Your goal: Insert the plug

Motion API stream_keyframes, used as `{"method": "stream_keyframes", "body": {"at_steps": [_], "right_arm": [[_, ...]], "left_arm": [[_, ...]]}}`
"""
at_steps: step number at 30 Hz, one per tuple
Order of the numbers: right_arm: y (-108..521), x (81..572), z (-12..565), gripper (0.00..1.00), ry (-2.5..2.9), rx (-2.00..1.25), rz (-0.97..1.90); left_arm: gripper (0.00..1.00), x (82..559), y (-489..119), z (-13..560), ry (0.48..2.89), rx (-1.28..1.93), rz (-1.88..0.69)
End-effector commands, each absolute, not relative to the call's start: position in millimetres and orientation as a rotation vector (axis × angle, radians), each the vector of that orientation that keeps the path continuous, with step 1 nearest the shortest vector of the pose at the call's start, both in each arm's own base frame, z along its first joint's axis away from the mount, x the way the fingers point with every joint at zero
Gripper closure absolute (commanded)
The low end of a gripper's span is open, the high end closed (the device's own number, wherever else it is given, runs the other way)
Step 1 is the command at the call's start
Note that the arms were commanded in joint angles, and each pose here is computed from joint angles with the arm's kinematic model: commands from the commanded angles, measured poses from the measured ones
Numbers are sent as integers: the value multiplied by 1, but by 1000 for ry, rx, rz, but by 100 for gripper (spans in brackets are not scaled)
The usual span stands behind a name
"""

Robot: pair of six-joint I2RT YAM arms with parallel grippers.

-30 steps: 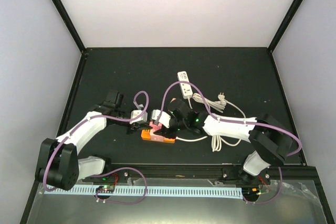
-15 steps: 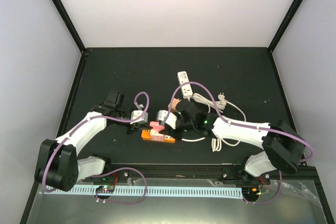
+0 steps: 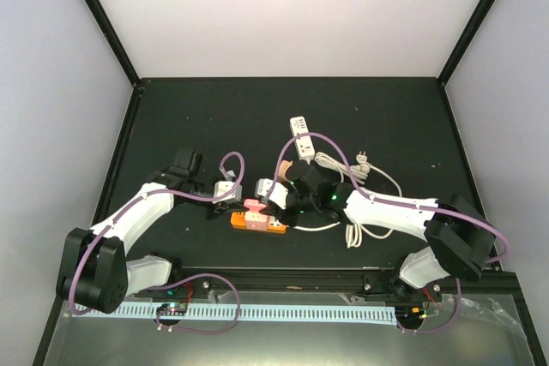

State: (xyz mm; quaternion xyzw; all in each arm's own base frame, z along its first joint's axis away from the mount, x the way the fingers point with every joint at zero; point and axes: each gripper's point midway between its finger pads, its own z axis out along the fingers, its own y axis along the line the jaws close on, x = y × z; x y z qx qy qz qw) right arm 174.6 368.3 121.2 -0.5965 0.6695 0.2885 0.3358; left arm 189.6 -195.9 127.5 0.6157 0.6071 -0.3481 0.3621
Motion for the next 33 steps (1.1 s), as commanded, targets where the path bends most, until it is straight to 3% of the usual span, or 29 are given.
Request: {"method": "stream_keyframes", "body": {"at_steps": [1,8,11,12,13,17,18,22,24,26,28,30,33], "right_arm": [[371,172,116,99,1759,-1601,732],[371,174,111,97,1790,-1627,704],[373,174,113,88,1795,-1626,703],[373,174,115,78,1796,-1620,708],[374,175,117,68,1798,-1609,709],[376,182,140,45,1757,-1535,706],[375,184,147,40,1746,-1514,704],[367,189,171,26,1725,-1411,696],[359,191,180,18,1737,-1342,694],[346,199,189,15,1783,-1221,678],[324,224,191,12,1911,-1004,637],[289,254,183,1,2087,-734,563],[233,279,152,0,2309,-416,423]], "left_arm": [[98,200,-190,116,1590,1624,-788],[99,194,-185,101,1589,1665,-761],[98,192,-184,97,1600,1681,-760],[96,192,-183,97,1605,1682,-759],[91,193,-183,97,1610,1681,-759],[63,197,-184,108,1623,1662,-758],[53,198,-184,112,1625,1654,-758],[28,201,-185,128,1624,1638,-753],[9,201,-185,135,1628,1633,-753],[2,201,-183,143,1626,1628,-746],[1,203,-180,148,1625,1624,-733],[1,205,-175,151,1628,1621,-720],[1,214,-166,157,1649,1604,-704]]}}
